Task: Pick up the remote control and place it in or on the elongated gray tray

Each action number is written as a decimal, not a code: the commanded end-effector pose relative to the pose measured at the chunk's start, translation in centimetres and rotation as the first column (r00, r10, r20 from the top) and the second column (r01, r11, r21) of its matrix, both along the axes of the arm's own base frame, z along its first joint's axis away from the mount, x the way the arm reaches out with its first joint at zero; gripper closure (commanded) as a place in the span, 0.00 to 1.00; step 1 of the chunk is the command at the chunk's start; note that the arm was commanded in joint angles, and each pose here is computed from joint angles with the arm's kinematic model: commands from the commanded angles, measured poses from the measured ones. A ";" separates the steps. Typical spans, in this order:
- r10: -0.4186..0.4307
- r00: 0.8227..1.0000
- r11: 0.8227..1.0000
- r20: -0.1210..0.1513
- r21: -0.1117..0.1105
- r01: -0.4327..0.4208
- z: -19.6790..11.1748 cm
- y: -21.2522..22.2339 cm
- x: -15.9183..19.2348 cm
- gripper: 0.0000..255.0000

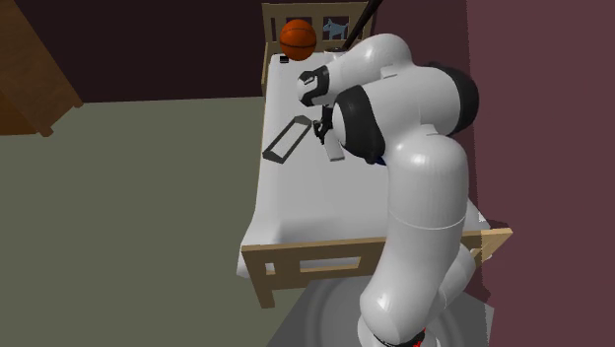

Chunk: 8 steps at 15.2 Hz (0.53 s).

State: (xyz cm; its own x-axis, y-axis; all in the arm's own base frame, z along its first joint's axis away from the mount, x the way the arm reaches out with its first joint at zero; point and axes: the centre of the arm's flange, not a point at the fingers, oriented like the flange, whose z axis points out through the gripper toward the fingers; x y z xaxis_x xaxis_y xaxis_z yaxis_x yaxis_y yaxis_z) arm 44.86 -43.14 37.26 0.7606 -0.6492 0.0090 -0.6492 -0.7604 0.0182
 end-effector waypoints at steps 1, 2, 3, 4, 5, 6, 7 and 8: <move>0.000 1.000 1.000 0.000 0.000 0.000 1.1 0.0 0.0 1.00; 0.000 1.000 1.000 0.000 0.000 0.000 1.6 0.0 0.0 1.00; 0.000 1.000 1.000 0.000 0.000 0.000 2.1 0.0 0.0 1.00; 0.000 1.000 1.000 0.000 0.000 0.000 2.7 0.0 0.0 1.00; 0.000 1.000 1.000 0.000 0.000 0.000 3.2 0.0 0.0 1.00; 0.000 1.000 1.000 0.000 0.000 0.000 3.7 0.0 0.0 1.00; 0.000 1.000 1.000 0.000 0.000 0.000 4.3 0.0 0.0 1.00; 0.000 1.000 1.000 0.000 0.000 0.000 4.8 0.0 0.0 1.00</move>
